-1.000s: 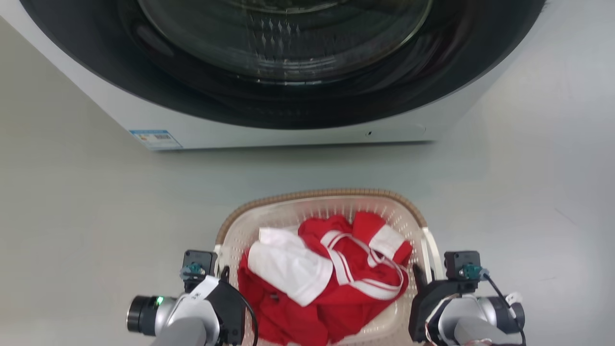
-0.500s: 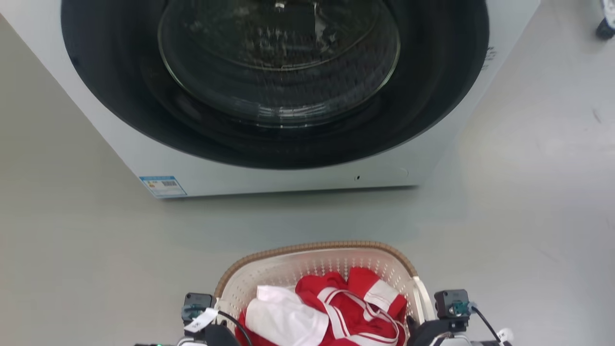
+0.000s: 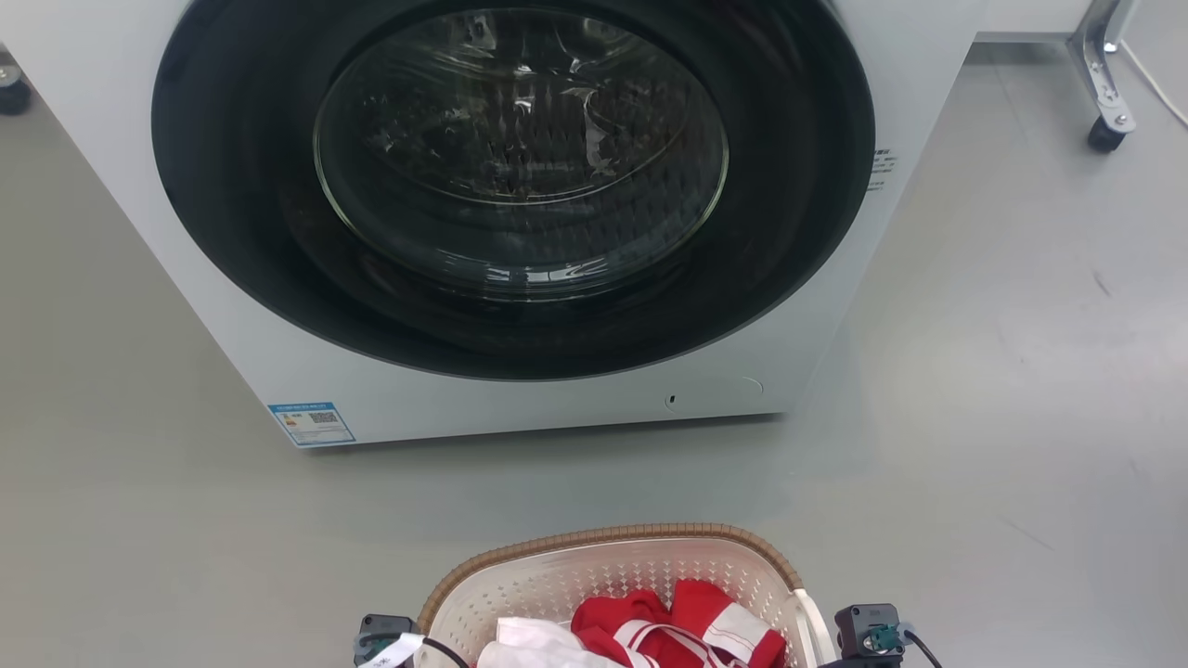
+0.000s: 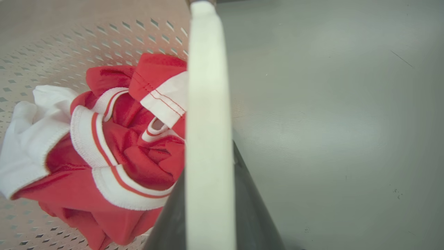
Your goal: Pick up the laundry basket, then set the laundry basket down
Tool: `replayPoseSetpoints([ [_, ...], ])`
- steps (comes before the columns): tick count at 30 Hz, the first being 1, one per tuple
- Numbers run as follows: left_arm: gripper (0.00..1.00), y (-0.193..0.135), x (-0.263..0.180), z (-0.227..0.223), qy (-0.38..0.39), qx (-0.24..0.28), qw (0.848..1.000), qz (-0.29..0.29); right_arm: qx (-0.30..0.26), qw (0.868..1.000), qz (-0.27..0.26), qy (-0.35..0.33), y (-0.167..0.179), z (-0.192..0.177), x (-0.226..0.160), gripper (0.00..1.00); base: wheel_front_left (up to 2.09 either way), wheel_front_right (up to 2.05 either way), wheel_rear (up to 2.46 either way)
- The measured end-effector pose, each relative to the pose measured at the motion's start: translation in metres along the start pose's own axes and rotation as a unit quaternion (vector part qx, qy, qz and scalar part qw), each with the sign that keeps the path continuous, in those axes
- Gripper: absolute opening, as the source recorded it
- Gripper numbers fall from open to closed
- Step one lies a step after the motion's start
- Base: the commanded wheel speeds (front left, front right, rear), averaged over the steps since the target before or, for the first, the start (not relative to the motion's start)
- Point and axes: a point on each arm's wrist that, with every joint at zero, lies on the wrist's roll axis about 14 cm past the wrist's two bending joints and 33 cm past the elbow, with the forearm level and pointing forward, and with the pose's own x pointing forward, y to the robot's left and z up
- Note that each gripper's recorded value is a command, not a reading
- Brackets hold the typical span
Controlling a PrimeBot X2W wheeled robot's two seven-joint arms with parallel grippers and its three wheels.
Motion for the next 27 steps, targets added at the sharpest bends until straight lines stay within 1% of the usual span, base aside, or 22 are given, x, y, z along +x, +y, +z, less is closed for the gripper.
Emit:
replayPoseSetpoints([
  [13, 0.00, -0.004, -0.008, -0.002, -0.004, 0.009, 1.000, -0.003, 0.004, 1.000, 0.001, 0.001, 0.003, -0.008, -0.011, 0.00, 0.00, 0.00, 0.00],
  [27, 0.00, -0.004, -0.010, -0.002, -0.004, 0.013, 1.000, -0.003, 0.009, 1.000, 0.000, 0.004, 0.003, -0.012, -0.012, 0.00, 0.00, 0.00, 0.00],
])
